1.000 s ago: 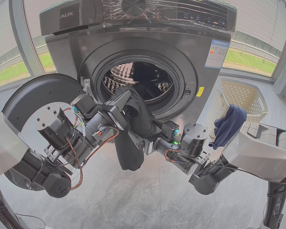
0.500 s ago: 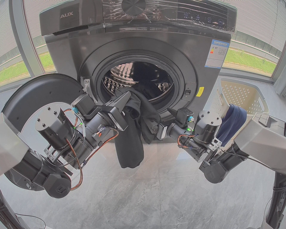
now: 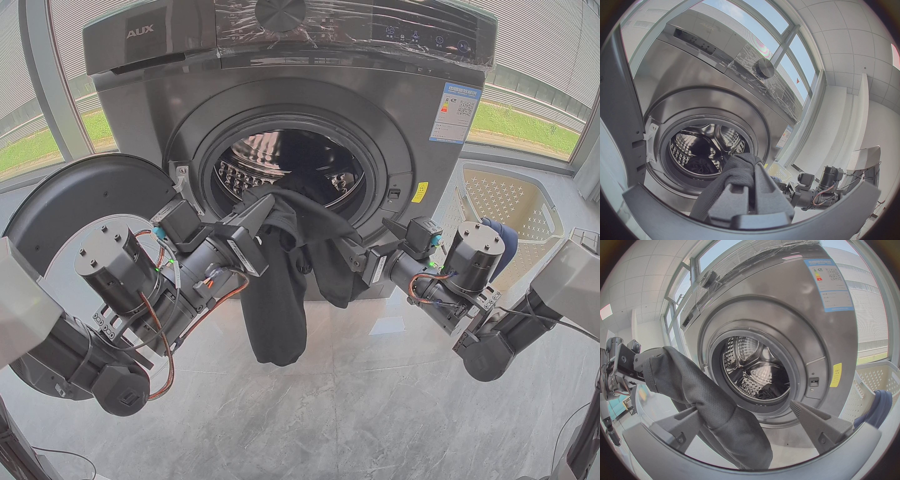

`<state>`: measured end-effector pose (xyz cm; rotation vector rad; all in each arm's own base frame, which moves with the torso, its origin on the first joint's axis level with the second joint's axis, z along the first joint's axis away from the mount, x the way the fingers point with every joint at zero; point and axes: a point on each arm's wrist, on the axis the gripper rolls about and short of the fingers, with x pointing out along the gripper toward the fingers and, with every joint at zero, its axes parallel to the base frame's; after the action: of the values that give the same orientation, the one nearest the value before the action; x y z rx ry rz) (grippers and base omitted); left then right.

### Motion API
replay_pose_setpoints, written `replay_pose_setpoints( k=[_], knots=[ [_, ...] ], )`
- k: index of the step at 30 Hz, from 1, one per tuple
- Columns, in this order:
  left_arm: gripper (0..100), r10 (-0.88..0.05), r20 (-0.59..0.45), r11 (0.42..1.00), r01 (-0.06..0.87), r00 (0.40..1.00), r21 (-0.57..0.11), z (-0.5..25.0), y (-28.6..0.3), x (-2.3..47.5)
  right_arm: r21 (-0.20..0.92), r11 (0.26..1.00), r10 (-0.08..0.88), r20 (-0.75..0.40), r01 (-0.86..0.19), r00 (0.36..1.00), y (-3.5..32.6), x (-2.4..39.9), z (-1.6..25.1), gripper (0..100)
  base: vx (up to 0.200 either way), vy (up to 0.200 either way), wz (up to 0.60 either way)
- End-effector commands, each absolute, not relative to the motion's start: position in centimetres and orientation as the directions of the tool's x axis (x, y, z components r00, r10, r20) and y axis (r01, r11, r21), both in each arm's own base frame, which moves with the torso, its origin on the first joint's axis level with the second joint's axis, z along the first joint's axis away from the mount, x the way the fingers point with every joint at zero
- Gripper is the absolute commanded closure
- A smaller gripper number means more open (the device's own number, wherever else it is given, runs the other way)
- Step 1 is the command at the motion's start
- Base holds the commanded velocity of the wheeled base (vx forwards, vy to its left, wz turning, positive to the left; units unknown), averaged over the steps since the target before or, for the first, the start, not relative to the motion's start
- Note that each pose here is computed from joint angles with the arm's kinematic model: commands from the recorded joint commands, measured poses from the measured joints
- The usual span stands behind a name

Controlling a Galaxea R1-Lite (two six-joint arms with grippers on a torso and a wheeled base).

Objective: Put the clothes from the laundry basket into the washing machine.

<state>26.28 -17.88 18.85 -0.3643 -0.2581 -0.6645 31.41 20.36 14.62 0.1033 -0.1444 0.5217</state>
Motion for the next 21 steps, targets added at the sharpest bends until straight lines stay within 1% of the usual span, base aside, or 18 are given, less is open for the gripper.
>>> replay_pose_setpoints(
  k=[1, 13, 21],
  knots=[
    [100, -0.551, 0.345, 0.728, 0.640, 0.759, -0.246, 18.8, -17.9, 26.3, 0.062, 0.867, 0.478, 0.172, -0.494, 0.861, 19.8, 31.2, 15.1, 0, 0.000, 0.000, 0.00],
    [100, -0.553, 0.344, 0.728, 0.641, 0.759, -0.244, 18.8, -17.9, 26.3, 0.061, 0.882, 0.454, 0.159, -0.468, 0.877, 18.7, 31.6, 14.8, 0, 0.000, 0.000, 0.00],
    [100, -0.554, 0.344, 0.727, 0.642, 0.758, -0.244, 18.8, -18.0, 26.2, 0.062, 0.876, 0.465, 0.154, -0.478, 0.872, 19.3, 31.6, 14.6, 0, 0.000, 0.000, 0.00]
  ],
)
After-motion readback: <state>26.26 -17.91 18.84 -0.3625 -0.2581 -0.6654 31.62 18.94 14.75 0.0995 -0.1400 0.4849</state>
